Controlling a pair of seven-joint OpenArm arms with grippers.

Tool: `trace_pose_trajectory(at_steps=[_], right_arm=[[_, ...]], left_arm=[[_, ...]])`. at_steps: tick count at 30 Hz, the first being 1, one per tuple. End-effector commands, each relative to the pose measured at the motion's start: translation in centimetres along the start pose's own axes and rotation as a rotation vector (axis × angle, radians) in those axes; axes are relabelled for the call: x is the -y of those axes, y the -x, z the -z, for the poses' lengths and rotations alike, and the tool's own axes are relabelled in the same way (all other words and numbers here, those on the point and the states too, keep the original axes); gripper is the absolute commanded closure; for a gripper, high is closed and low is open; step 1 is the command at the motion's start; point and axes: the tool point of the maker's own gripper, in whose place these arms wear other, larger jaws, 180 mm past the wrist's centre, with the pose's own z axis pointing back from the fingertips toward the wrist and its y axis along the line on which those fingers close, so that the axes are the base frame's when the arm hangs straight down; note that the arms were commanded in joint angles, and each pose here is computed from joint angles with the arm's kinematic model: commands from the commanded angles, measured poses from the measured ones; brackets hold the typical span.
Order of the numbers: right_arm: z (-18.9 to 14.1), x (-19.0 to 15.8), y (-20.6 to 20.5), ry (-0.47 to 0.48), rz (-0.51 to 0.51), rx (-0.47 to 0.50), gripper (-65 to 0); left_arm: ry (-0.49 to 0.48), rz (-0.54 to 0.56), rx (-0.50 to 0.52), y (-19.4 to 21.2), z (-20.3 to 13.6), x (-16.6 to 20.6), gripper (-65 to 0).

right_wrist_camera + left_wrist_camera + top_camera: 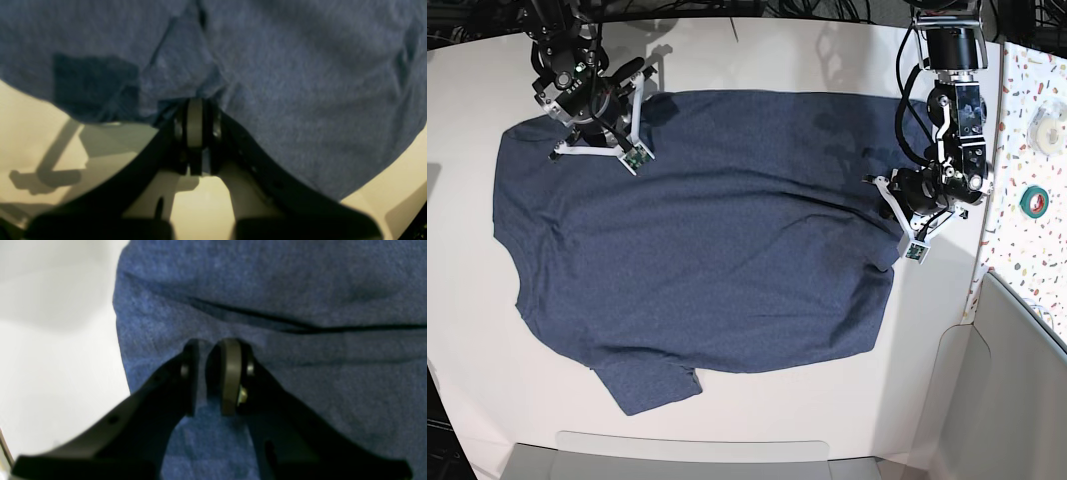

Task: Layout the t-shirt on the table in an organized manner, then fold the t-shirt properly
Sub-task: 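Drag the grasped shoulder edge with the right gripper away from the left gripper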

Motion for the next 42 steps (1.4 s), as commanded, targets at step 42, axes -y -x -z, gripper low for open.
trace_pose_trajectory(at_steps=[42], right_arm=[[-4.3, -1.7, -0.1, -0.414, 0.238, 0.194, 0.0]], left_arm=[[0.019, -0.058, -0.037, 2.0, 2.1, -0.7, -12.0]])
